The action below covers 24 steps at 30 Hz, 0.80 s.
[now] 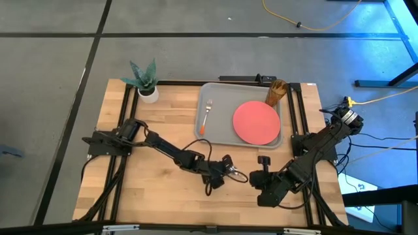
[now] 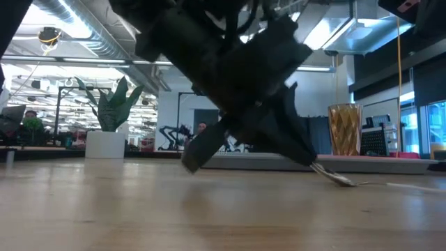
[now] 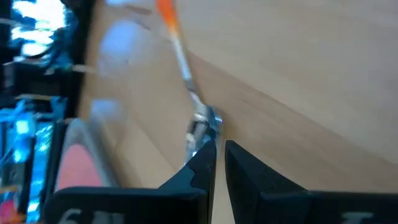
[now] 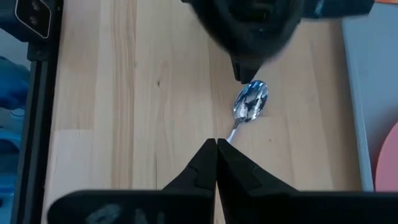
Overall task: Pick and place plate/cup/fork/spoon on tray
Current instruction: Put the orange spoon on the gray serving tray to the left of the pink plate
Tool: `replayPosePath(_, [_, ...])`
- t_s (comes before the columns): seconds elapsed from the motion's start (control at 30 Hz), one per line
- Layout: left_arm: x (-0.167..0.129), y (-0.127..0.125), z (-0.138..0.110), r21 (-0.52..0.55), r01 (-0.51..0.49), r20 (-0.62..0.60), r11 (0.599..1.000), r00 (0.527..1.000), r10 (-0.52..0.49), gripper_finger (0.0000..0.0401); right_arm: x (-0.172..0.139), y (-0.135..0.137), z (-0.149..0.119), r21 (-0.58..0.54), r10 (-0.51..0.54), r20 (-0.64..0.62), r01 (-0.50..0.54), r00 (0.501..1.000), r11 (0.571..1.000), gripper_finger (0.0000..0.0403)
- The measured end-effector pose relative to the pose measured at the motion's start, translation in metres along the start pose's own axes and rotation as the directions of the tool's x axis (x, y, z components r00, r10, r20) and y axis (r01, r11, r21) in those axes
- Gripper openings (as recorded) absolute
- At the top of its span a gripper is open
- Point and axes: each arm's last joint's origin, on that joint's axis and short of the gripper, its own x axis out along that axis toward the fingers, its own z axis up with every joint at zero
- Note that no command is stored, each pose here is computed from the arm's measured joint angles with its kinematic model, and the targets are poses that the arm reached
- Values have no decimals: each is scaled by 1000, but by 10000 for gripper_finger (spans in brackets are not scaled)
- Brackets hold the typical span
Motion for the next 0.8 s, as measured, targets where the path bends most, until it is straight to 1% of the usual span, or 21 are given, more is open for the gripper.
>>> replayPosePath(0.1, [-6, -2, 8, -61, -32, -32, 998, 999, 30, 27, 0, -1, 1, 39, -10, 7, 9, 1000, 999, 10])
replayPosePath(0.23, [-15, -6, 22, -173, -79, -54, 982, 996, 71, 27, 2, -5, 4, 102, -19, 7, 18, 1000, 995, 10])
replayPosePath(0.33, [-26, -9, 36, -256, -84, -34, 963, 996, 77, 27, 4, -8, 6, 148, -1, -16, 3, 1000, 989, 15])
replayPosePath(0.4, [-39, -11, 44, -303, -68, -41, 951, 997, 58, 27, 6, -11, 8, 188, 11, -35, -5, 999, 982, 23])
replayPosePath(0.47, [-48, -12, 53, -358, -63, -20, 932, 998, 60, 27, 7, -13, 9, 211, 22, -63, -9, 998, 977, 32])
replayPosePath(0.53, [-62, -16, 60, -387, -37, -29, 921, 999, 28, 27, 9, -16, 10, 224, 16, -75, 1, 997, 975, 41])
replayPosePath(0.6, [-73, -16, 68, -436, -28, -11, 899, 1000, 26, 27, 12, -19, 12, 246, 11, -76, 8, 997, 969, 50])
replayPosePath(0.67, [-87, -18, 75, -481, -11, -11, 876, 1000, 7, 27, 17, -22, 15, 305, -2, -82, 27, 997, 952, 55])
replayPosePath(0.77, [-109, -18, 84, -571, 14, 14, 821, 1000, -7, 27, 28, -28, 17, 409, -31, -122, 79, 992, 909, 58])
replayPosePath(0.8, [-115, -16, 88, -608, 19, 30, 794, 1000, -2, 27, 33, -30, 18, 435, -26, -138, 84, 990, 897, 58])
